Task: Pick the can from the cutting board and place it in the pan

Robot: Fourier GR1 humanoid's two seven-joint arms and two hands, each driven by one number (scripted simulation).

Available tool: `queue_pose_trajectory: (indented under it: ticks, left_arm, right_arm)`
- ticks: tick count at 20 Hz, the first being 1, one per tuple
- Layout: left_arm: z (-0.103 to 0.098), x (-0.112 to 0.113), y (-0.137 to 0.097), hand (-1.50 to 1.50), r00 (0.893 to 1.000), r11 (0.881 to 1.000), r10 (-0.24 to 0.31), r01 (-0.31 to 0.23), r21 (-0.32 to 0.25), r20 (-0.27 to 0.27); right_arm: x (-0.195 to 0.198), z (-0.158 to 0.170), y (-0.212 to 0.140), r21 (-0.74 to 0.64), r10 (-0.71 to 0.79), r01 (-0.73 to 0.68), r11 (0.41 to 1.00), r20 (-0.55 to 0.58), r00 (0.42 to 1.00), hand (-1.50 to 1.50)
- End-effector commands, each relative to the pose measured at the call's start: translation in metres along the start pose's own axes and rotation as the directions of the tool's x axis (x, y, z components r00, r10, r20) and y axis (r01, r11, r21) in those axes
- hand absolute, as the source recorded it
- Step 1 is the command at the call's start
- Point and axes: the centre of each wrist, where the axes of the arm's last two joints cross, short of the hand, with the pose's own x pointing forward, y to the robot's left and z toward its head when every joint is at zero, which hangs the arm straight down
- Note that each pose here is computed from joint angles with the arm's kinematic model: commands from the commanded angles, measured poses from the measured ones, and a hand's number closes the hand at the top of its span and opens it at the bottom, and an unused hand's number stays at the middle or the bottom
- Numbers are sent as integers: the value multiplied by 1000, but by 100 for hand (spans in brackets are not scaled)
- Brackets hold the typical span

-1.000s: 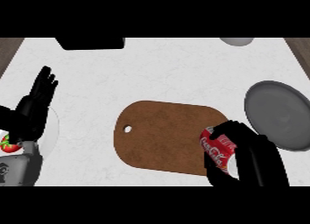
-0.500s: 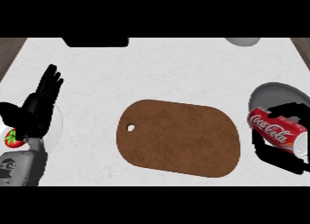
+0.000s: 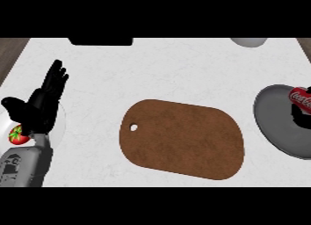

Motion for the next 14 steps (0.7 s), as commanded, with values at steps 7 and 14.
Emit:
queue_pose_trajectory:
  ticks: [7,14]
  left_arm:
    - [4,6,-16,0,1000,999,10,-10,-48,2]
    - [0,-3,-7,0,1000,999,19,-19,-29,14]
  right_arm:
    - [-64,-60,40,-33,-3,1,999,-64,998,150]
    - [-99,-44,56,245,-198,248,937,-210,957,-150]
